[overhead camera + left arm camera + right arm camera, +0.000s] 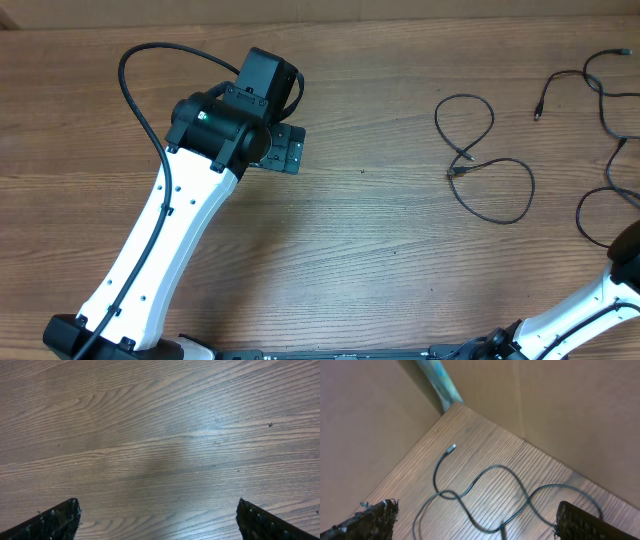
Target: Untangle cables
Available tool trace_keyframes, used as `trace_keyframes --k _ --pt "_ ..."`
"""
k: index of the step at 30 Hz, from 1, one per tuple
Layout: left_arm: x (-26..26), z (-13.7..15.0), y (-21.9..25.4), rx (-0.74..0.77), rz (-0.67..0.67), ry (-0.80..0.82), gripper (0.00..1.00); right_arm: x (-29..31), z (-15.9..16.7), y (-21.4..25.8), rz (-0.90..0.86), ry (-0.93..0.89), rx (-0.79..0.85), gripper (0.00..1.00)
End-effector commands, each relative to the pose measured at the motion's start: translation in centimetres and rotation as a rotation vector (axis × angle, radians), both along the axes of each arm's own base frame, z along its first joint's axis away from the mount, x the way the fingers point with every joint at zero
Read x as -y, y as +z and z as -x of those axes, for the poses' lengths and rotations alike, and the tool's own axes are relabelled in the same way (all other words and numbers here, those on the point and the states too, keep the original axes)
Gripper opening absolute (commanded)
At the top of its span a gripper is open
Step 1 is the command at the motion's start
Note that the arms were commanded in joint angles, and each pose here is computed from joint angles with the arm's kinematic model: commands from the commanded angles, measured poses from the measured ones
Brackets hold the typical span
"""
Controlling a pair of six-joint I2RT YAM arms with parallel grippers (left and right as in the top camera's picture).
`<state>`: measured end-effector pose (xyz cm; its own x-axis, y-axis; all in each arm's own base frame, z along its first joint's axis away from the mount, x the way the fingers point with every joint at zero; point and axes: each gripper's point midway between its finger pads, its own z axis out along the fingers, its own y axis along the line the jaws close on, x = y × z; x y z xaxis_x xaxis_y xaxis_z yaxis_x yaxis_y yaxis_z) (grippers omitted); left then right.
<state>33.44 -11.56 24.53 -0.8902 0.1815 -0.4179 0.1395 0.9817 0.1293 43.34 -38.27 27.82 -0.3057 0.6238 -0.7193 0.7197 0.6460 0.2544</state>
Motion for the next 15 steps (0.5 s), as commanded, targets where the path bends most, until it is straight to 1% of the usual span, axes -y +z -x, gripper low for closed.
trace_keyframes --k 1,4,5,8,11,15 --pt "0.0 -0.2 0.2 0.005 0.003 -0.005 1.0 -1.1 -0.6 -0.8 -0.035 0.039 -0.01 1.0" --pt "0.0 -0.2 0.2 0.005 0.003 -0.004 1.0 -3.5 -1.1 -1.5 -0.121 0.13 -0.001 1.0" --pt "0.0 -0.2 0.2 0.005 0.003 -0.005 1.0 -5.0 -1.5 -1.7 -0.16 0.214 0.005 1.0" --pt "0.0 -0.2 0.2 0.005 0.003 -0.004 1.0 -8.4 -2.0 -2.1 -0.213 0.372 -0.002 1.0" --pt "0.0 -0.2 0.2 0.005 0.003 -0.004 1.0 -11.3 -2.1 -3.1 -0.238 0.461 -0.061 1.0" --pt "0.0 -0.2 0.2 0.005 0.003 -0.004 1.0 -17.1 -2.6 -4.5 -0.288 0.59 -0.158 1.0"
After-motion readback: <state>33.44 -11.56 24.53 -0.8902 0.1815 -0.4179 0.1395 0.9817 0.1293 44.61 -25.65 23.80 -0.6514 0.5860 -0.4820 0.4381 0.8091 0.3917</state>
